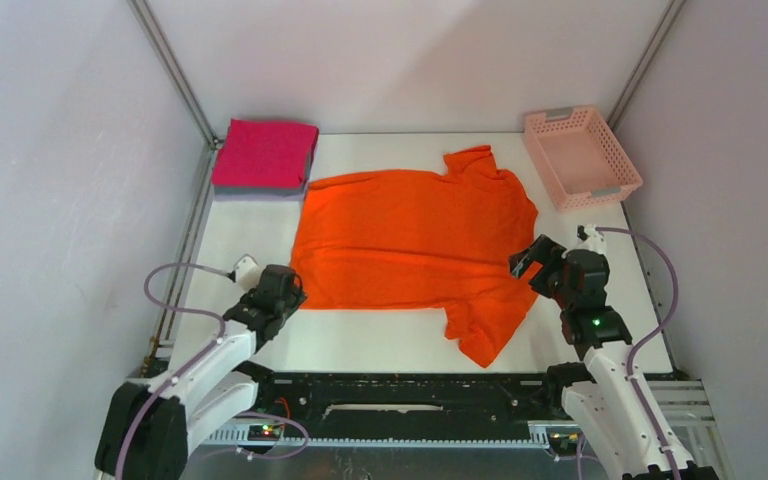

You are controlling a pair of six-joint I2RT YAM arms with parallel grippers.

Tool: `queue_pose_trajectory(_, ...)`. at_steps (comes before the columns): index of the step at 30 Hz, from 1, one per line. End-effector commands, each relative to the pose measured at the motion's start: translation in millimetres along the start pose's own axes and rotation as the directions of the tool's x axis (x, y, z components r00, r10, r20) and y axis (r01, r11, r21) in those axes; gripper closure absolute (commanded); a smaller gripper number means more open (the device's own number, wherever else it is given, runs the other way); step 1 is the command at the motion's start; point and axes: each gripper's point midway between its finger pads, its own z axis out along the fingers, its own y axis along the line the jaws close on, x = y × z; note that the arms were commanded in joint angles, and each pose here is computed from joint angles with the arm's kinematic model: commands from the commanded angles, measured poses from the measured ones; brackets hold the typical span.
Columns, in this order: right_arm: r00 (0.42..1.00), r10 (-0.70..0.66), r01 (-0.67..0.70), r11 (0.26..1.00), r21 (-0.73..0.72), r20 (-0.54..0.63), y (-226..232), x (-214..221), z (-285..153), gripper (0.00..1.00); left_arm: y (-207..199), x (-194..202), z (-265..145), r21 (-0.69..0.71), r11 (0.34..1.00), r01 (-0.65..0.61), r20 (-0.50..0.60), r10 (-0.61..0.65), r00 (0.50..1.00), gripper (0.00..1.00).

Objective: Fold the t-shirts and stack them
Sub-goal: Flatten out the T-shirt at the center of the board.

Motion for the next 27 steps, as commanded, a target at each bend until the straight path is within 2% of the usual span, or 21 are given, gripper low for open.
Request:
queue_pose_trajectory(1,0.999,-0.003,0.005,1.0,-0.025,0.054,7,-13,-3,0.02,-10,-1,11,-0.03,0.999,0.02,-0.022,-0.021,1.0,0.45)
queue_pose_trajectory(4,0.998,-0.004,0.004,1.0,-0.002,0.058,2,-13,-3,0.02,-13,-1,13,-0.048,0.999,-0.012,-0.041,0.01,0.999,0.69)
queue_pose_trajectory(7,0.999,-0.004,0.004,1.0,0.006,0.051,0,-11,-3,0.03,-19,-1,15,-0.024,1.0,-0.011,-0.036,0.011,0.999,0.98)
queue_pose_trajectory(13,0.999,-0.025,0.026,0.998,0.05,-0.023,0,5,-10,0.1,-22,-6,16,-0.001,0.999,-0.038,-0.012,0.038,0.999,1.0)
queue_pose_trajectory(16,0.984,-0.053,0.073,0.99,0.116,-0.172,-8,40,-20,0.17,-24,-9,14,0.023,0.999,-0.034,0.007,0.034,0.999,1.0)
queue_pose_trajectory(22,0.862,-0.125,0.236,0.957,0.171,-0.492,-16,129,-54,0.26,-28,-11,11,0.066,0.998,-0.026,0.021,0.024,0.999,1.0)
queue_pose_trajectory(27,0.743,-0.157,0.343,0.924,0.168,-0.651,-20,176,-70,0.33,-28,-11,9,0.077,0.997,-0.019,0.027,0.017,0.999,1.0)
